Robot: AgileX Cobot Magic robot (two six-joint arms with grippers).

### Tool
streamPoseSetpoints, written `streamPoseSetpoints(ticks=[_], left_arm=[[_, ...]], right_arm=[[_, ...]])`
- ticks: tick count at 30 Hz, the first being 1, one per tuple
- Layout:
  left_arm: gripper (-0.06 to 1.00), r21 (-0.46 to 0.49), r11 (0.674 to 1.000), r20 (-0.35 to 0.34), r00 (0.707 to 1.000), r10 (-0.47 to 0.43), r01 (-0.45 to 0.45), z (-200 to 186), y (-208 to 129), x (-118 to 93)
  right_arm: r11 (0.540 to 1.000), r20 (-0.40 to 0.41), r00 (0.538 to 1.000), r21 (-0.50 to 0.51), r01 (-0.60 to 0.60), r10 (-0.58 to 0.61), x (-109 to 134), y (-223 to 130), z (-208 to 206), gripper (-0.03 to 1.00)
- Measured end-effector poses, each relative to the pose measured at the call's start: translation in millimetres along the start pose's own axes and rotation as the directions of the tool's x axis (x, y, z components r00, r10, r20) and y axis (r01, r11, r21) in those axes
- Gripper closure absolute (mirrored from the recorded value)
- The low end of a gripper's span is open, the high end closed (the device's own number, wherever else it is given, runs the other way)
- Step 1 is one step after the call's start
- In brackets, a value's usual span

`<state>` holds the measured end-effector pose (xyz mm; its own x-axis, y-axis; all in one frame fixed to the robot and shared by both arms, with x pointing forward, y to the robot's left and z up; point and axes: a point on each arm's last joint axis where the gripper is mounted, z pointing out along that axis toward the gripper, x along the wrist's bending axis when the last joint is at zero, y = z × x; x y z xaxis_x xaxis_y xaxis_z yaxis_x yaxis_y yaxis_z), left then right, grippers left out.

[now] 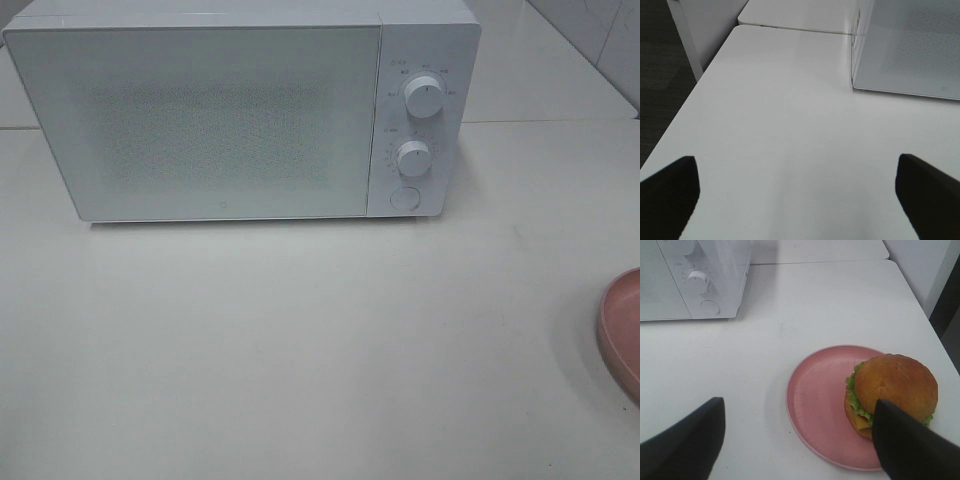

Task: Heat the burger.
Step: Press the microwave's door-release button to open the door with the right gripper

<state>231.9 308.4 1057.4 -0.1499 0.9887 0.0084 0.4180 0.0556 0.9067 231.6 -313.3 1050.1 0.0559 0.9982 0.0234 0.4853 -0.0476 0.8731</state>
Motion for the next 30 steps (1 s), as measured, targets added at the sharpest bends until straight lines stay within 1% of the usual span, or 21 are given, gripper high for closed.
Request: streamPoseSetpoints(ticks=[19,22,23,24,30], left_arm=[[-0.04,0.000,1.000,0.000,1.000,0.000,0.000,0.0,0.0,0.0],[-0.04,0.000,1.000,0.000,1.000,0.000,0.000,0.0,0.0,0.0],[-0.04,0.000,1.000,0.000,1.000,0.000,0.000,0.0,0.0,0.0],[-0.04,0.000,1.000,0.000,1.000,0.000,0.000,0.0,0.0,0.0],[-0.04,0.000,1.000,0.000,1.000,0.000,0.000,0.0,0.0,0.0]], right_arm=[[1.000,0.000,1.000,0.000,0.000,0.000,0.0,0.1,-0.2,0.20],[1.000,0.001,1.000,0.006,0.000,0.000,0.1,4.1,-2.0,0.20],[1.000,0.003,1.000,0.022,0.003,-0.003,0.9,10.3,-1.2,0.20],[0.999,0.004,1.000,0.036,0.006,-0.006,2.0,15.6,1.5,0.20],[0.999,0.000,1.000,0.051,0.014,-0.014,5.3,26.5,12.2,0.20]])
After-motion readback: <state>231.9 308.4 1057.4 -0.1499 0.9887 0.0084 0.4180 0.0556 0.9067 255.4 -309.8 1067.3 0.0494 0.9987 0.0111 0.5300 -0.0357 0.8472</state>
